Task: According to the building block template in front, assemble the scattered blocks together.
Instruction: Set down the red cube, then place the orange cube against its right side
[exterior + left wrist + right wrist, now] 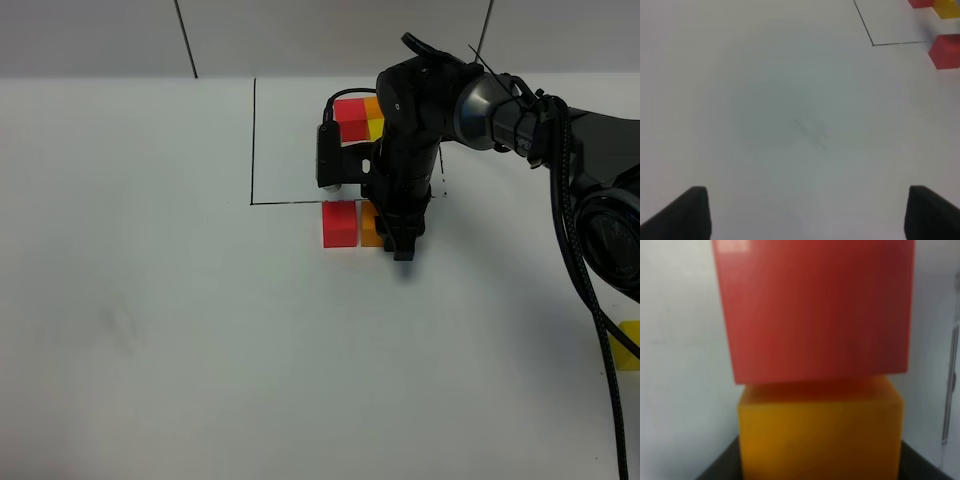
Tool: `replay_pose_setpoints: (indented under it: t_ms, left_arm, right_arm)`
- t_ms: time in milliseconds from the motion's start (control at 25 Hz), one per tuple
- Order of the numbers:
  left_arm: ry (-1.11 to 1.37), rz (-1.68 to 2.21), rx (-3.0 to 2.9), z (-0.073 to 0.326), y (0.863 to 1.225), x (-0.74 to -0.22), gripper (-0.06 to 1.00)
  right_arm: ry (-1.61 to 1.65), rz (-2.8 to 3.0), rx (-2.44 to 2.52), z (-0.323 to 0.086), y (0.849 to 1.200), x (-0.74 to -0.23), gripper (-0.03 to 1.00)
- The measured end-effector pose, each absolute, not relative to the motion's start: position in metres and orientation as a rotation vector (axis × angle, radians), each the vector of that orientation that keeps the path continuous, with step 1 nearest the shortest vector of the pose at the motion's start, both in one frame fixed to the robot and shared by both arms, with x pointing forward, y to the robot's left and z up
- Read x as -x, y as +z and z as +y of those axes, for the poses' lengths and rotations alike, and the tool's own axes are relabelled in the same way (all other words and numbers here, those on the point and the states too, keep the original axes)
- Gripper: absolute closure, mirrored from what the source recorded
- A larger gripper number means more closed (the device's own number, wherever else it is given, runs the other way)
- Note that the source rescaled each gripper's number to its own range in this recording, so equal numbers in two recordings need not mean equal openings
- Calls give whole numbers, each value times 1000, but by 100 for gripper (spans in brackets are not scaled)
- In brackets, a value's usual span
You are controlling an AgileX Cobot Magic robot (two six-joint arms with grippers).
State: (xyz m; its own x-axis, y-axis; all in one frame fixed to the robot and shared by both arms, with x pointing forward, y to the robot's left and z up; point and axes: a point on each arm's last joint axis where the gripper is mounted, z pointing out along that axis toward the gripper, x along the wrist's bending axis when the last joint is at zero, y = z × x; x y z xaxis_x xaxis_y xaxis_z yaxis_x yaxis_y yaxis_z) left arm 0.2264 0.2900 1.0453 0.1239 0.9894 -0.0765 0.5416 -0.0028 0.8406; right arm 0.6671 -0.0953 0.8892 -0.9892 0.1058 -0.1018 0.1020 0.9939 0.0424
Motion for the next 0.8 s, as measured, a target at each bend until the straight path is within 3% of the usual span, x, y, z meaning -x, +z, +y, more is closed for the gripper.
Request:
replay_pose_setpoints:
  t_ms: [800]
  left_arm:
    - [748, 1513, -1646, 290, 1045, -226, 26]
  right_arm:
    - [105, 3044, -193, -95, 889, -668, 97]
